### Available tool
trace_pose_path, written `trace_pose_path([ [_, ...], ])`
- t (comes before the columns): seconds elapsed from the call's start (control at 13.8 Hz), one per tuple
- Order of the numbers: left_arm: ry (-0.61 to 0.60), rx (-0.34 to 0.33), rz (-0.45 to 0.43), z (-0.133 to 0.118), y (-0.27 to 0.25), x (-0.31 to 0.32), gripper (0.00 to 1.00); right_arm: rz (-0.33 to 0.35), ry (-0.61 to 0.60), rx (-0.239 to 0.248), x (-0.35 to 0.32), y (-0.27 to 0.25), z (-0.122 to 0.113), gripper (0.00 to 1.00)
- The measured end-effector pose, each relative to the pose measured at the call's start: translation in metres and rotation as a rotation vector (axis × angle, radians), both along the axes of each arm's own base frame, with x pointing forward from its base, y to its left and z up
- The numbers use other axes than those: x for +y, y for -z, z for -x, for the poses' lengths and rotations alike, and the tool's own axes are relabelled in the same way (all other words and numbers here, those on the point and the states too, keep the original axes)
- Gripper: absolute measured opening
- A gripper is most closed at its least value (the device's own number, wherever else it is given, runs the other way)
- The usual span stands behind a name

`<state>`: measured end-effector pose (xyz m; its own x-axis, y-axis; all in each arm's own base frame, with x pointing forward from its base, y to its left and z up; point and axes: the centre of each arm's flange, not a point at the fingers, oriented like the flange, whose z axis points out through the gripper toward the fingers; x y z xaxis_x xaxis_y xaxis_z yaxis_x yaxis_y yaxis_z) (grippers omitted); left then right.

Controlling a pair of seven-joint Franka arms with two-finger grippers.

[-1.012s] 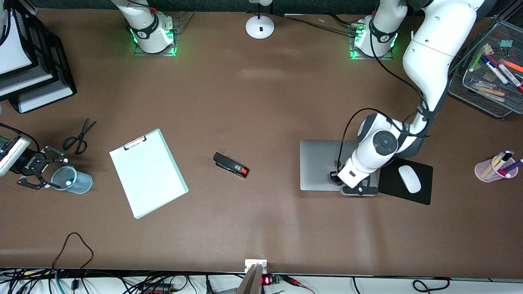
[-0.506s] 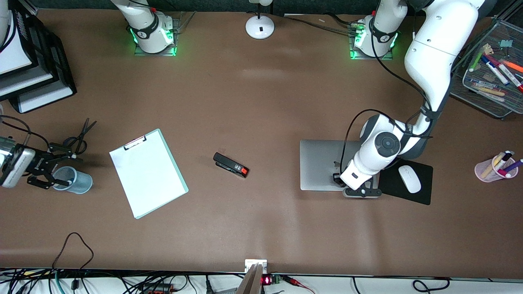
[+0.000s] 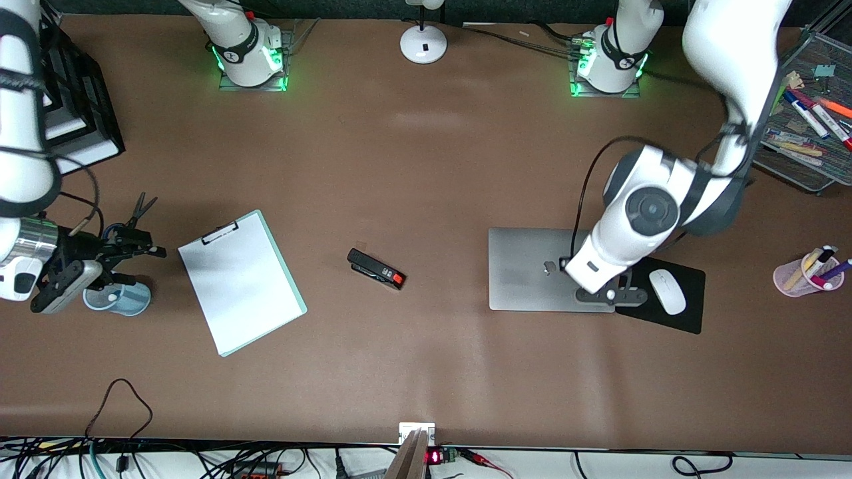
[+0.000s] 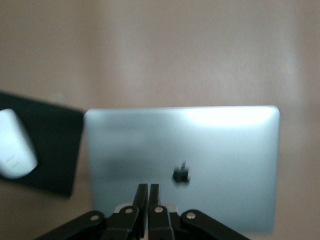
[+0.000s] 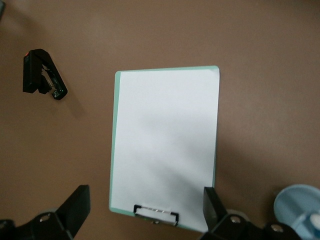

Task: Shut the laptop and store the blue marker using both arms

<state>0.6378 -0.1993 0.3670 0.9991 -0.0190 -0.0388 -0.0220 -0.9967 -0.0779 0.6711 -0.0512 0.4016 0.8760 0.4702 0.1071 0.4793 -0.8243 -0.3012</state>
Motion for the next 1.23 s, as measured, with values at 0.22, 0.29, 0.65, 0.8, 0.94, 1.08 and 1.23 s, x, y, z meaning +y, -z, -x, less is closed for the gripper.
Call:
trace_pose_path([
  [0.22,0.035,0.069,-0.034,0.012,-0.07,-0.001,0.38,0.055,0.073,0.08,0.035,-0.022,0.01,1.0],
  [0.29,0.049,0.078,-0.02,0.014,-0.085,0.001,0.48,0.088,0.09,0.101,0.041,-0.028,0.014,1.0],
  [0.65,0.149,0.101,0.017,0.022,-0.133,0.032,0.96,0.279,0.29,0.205,0.078,-0.074,0.043,1.0],
  [0.8,0.156,0.098,0.008,0.032,-0.158,0.04,1.0,0.358,0.34,0.196,0.098,-0.105,0.059,1.0],
  [0.94,0.149,0.082,0.007,0.042,-0.181,0.049,1.0,0.386,0.337,0.163,0.114,-0.131,0.071,1.0],
  [1.08,0.155,0.083,0.033,0.048,-0.197,0.062,1.0,0.391,0.346,0.172,0.114,-0.144,0.08,1.0],
  [1.23,0.161,0.087,0.076,0.05,-0.206,0.079,1.0,0.398,0.373,0.189,0.11,-0.152,0.084,1.0],
])
